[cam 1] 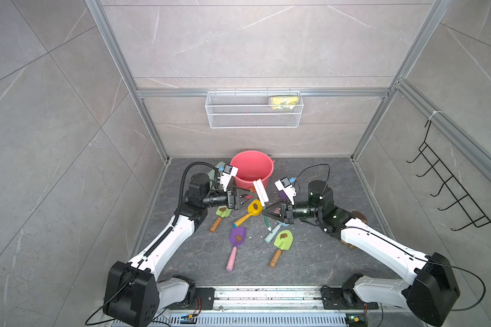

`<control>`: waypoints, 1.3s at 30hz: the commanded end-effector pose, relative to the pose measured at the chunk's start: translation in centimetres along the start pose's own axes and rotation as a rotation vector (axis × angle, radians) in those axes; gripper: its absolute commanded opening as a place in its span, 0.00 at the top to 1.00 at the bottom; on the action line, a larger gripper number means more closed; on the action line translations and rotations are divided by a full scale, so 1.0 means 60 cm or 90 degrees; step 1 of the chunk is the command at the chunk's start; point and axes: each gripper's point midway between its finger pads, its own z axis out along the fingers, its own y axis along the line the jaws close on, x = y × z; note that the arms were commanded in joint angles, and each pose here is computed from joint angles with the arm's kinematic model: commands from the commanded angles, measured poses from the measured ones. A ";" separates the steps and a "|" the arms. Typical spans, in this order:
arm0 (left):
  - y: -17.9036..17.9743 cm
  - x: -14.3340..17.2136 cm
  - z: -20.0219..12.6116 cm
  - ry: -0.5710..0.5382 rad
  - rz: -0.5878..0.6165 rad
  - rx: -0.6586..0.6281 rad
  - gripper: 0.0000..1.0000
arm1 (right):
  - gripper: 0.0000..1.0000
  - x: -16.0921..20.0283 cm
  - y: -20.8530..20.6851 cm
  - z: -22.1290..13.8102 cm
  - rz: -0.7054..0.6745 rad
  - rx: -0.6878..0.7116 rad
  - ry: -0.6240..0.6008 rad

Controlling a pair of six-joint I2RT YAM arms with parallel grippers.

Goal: Brush the soil off the hand trowel and place it into the bucket
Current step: Pick up the brush from the center of the board.

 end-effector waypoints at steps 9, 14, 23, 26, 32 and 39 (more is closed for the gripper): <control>-0.048 -0.038 -0.014 -0.027 0.086 0.029 0.02 | 1.00 -0.028 0.025 0.014 -0.023 -0.040 -0.008; -0.067 -0.041 -0.017 -0.030 0.110 0.060 0.01 | 1.00 -0.031 0.027 0.018 -0.020 -0.055 -0.003; -0.082 -0.058 -0.002 -0.026 0.101 0.114 0.22 | 1.00 -0.028 0.041 0.026 -0.015 -0.104 0.016; -0.082 -0.055 0.002 -0.019 0.095 0.119 0.38 | 1.00 -0.027 0.036 0.031 -0.011 -0.106 0.022; -0.075 -0.051 0.006 -0.011 0.064 0.121 0.69 | 1.00 -0.030 0.017 0.038 -0.006 -0.080 0.021; -0.026 -0.066 0.011 -0.055 -0.044 0.029 1.00 | 0.63 -0.040 -0.020 0.022 -0.040 0.035 -0.014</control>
